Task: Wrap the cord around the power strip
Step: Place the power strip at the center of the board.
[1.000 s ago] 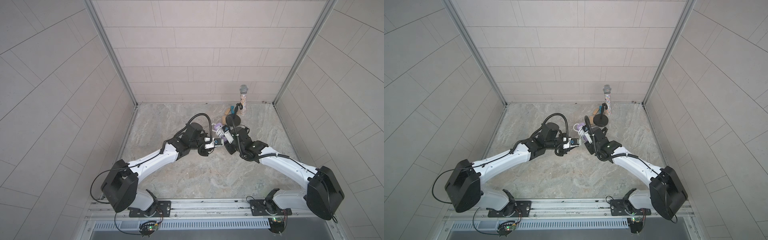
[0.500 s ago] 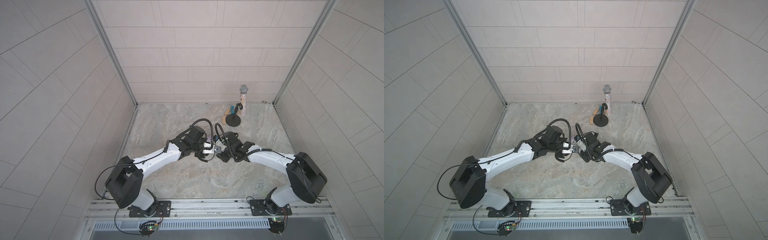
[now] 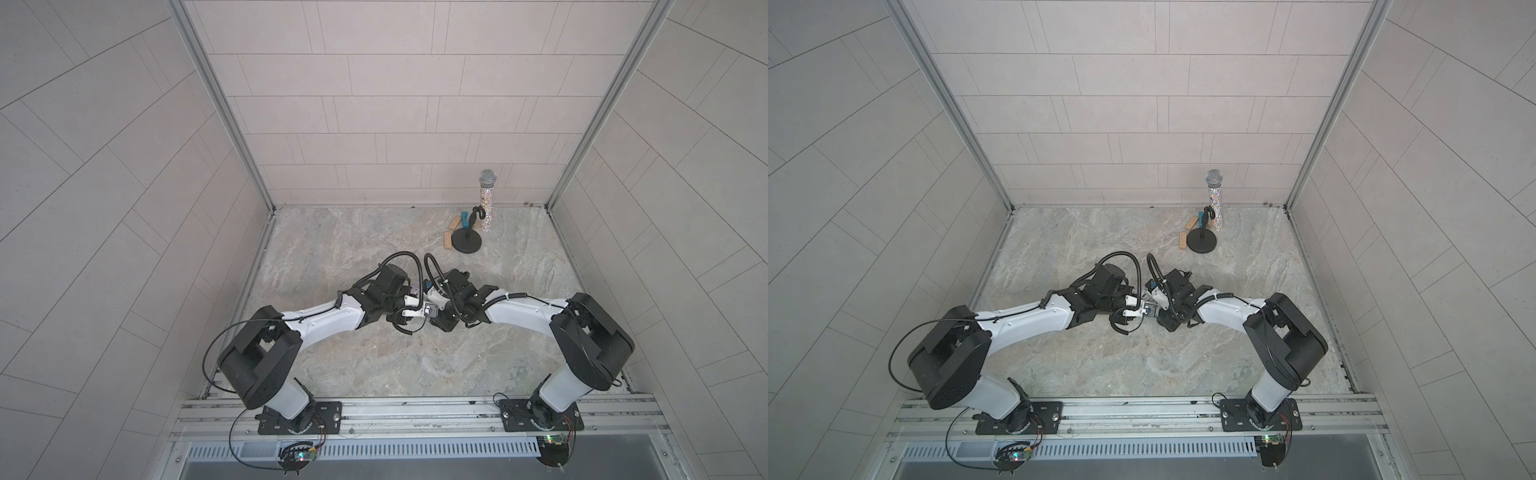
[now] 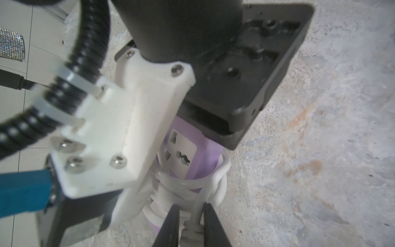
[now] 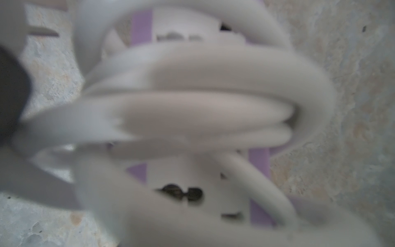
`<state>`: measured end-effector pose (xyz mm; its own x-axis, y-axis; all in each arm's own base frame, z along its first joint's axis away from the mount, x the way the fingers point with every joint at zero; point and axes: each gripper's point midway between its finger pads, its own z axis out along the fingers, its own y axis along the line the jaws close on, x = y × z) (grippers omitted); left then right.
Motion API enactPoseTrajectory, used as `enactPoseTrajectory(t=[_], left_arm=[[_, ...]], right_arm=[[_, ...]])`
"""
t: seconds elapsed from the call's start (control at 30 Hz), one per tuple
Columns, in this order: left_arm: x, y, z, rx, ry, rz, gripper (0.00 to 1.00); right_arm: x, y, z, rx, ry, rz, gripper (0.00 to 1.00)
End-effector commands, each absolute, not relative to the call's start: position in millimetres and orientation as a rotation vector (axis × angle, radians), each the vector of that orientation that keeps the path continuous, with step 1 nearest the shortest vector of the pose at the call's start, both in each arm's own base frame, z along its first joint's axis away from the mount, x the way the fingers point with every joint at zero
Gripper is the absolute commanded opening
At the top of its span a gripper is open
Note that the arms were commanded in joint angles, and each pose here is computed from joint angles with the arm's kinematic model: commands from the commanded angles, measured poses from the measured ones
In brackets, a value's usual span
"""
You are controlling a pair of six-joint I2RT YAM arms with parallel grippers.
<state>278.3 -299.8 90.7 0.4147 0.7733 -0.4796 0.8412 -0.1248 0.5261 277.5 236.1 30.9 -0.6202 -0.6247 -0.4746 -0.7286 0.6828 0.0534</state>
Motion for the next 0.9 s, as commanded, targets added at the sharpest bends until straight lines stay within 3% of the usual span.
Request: enactPoseTrajectory(t=[0.0, 0.13, 0.57, 0.87], left_arm=[[319.6, -305.3, 108.0, 1.766, 1.317, -0.003, 0.0], [326.7, -307.2, 99.0, 1.732, 1.347, -0.014, 0.01], [327.4, -283.6, 85.3, 1.607, 1.531, 0.019, 0.24], [315.3, -259.5, 79.0, 1.478, 1.704, 0.002, 0.43]], right_arm=[[249.7, 272.1, 34.2, -1.201, 2.401, 0.541, 0.0], [250.4, 272.8, 28.8, -1.195, 2.423, 0.544, 0.0], [254.6, 263.7, 15.5, -1.206, 2.492, 0.442, 0.0], [260.8, 257.6, 9.6, -1.165, 2.553, 0.333, 0.15]])
